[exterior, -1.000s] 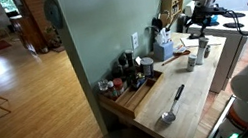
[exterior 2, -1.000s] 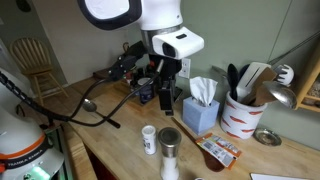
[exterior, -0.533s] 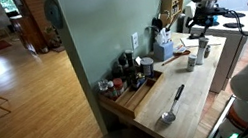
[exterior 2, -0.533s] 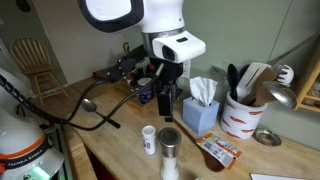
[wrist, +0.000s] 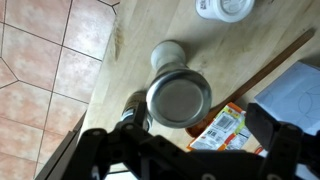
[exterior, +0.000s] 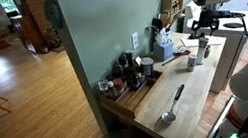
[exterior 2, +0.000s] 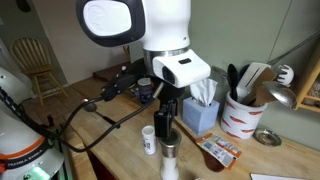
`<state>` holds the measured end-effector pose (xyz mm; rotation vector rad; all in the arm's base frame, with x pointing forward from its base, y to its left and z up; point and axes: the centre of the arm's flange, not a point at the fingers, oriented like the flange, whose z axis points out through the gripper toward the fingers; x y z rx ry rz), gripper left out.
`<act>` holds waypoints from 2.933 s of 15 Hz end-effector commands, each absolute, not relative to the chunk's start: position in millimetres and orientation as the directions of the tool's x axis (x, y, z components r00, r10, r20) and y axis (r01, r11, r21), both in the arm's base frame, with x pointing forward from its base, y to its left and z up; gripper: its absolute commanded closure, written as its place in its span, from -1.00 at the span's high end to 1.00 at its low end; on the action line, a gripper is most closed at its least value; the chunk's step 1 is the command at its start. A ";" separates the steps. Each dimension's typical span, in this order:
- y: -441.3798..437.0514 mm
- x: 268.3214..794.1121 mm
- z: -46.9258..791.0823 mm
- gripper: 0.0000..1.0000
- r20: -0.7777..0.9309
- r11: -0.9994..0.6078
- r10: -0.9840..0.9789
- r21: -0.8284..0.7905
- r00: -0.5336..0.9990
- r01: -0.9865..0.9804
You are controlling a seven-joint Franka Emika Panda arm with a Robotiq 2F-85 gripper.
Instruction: Put the spice bottle onto the tray
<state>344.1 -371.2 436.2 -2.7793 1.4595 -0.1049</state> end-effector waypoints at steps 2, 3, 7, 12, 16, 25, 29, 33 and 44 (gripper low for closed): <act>-380.6 341.6 421.2 1.00 0.033 -0.541 -0.841 -0.001 0.540 -0.841; -380.9 342.5 418.0 1.00 0.033 -0.535 -0.844 0.002 0.535 -0.845; -381.8 346.0 407.2 1.00 0.026 -0.517 -0.855 0.017 0.517 -0.856; -385.8 350.1 395.2 1.00 0.008 -0.502 -0.865 0.036 0.502 -0.864; -387.7 354.4 386.2 1.00 0.014 -0.502 -0.864 0.043 0.503 -0.864; -397.8 359.3 376.8 0.01 0.015 -0.500 -0.865 0.059 0.502 -0.864; -397.8 359.7 377.5 -0.27 0.018 -0.502 -0.864 0.061 0.504 -0.863; -388.9 350.0 395.3 -0.27 0.025 -0.526 -0.850 0.024 0.527 -0.850; -345.5 295.7 477.7 -0.27 0.158 -0.763 -0.646 -0.109 0.747 -0.637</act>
